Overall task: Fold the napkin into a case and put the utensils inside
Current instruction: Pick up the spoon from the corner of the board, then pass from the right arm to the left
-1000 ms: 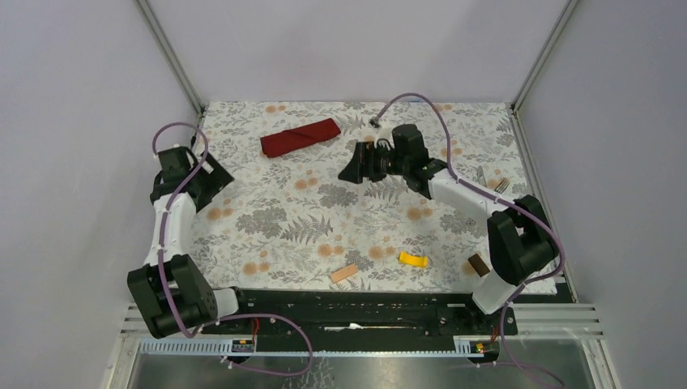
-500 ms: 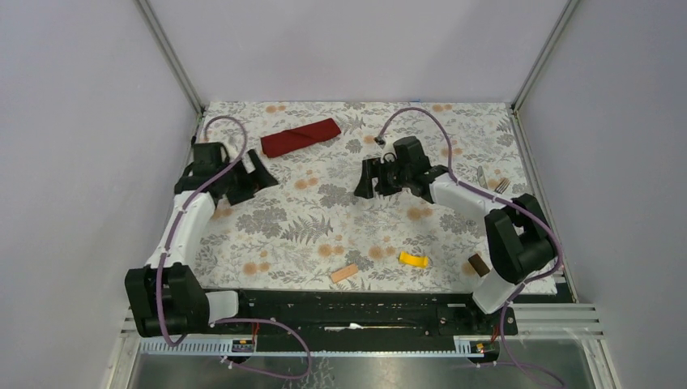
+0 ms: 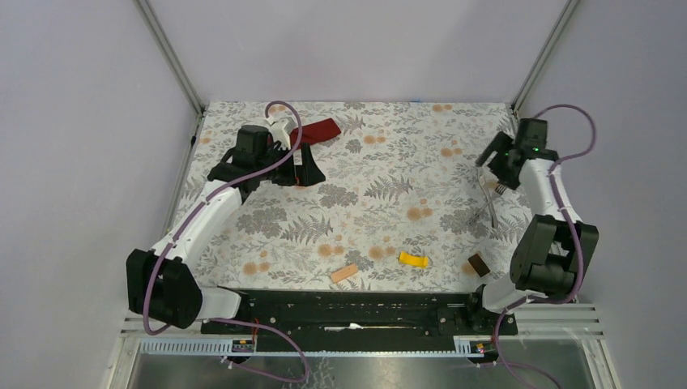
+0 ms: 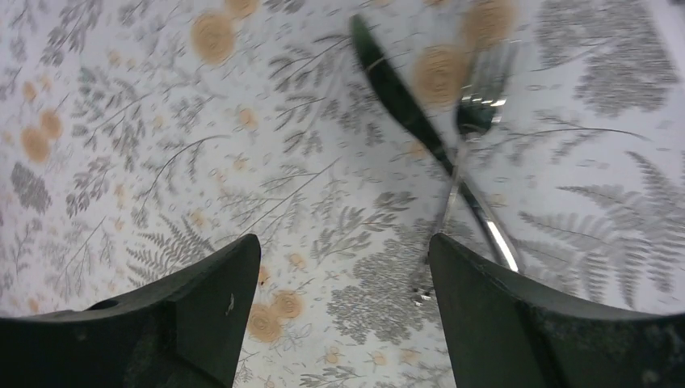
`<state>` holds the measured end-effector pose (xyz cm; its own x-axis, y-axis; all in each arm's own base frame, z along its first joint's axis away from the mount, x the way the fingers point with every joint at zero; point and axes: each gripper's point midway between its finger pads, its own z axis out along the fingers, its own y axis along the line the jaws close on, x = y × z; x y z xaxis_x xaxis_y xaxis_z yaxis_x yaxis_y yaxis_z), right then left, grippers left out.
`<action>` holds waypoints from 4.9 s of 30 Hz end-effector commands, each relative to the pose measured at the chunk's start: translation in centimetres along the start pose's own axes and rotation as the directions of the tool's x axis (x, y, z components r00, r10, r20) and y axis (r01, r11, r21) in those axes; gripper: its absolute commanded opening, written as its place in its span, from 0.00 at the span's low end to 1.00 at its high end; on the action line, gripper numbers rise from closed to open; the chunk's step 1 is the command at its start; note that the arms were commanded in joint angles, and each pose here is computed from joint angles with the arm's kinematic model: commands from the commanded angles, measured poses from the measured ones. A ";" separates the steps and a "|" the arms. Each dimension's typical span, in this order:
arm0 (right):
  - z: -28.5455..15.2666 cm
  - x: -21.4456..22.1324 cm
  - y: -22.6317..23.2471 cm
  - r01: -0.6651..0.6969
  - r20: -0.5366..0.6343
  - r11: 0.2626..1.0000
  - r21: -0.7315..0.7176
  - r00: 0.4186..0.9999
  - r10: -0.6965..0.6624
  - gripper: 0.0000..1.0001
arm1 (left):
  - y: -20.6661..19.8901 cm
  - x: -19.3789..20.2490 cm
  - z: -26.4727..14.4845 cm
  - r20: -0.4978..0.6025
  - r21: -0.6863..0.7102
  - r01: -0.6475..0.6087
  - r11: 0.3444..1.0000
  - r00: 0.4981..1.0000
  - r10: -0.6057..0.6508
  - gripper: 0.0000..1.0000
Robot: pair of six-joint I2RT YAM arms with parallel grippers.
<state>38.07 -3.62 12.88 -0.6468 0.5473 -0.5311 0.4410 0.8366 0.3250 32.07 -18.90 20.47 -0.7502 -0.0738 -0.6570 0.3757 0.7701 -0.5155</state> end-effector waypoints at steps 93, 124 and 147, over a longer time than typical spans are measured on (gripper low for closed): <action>-10.5 27.6 19.8 0.768 0.460 -0.490 -0.412 -0.289 -0.840 0.00 | -5.2 8.8 -3.0 -0.326 0.272 0.279 0.921 0.927 -0.184 0.76; -10.7 27.5 20.6 0.795 0.380 -0.498 -0.347 -0.366 -0.849 0.03 | -3.8 10.9 1.1 -0.364 -0.082 0.099 0.992 0.923 -0.122 0.00; -9.2 25.9 21.3 0.884 0.502 0.241 -0.400 0.432 -0.749 1.00 | 20.1 -6.7 -4.2 -0.045 -0.268 0.259 0.928 0.959 -0.281 0.00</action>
<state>25.89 26.83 14.35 -0.2426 -0.5174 -0.8206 -0.6894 0.6871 -0.2294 38.86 -2.92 15.88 -0.8674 -0.2247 -0.4439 -0.0391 0.9202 -0.3894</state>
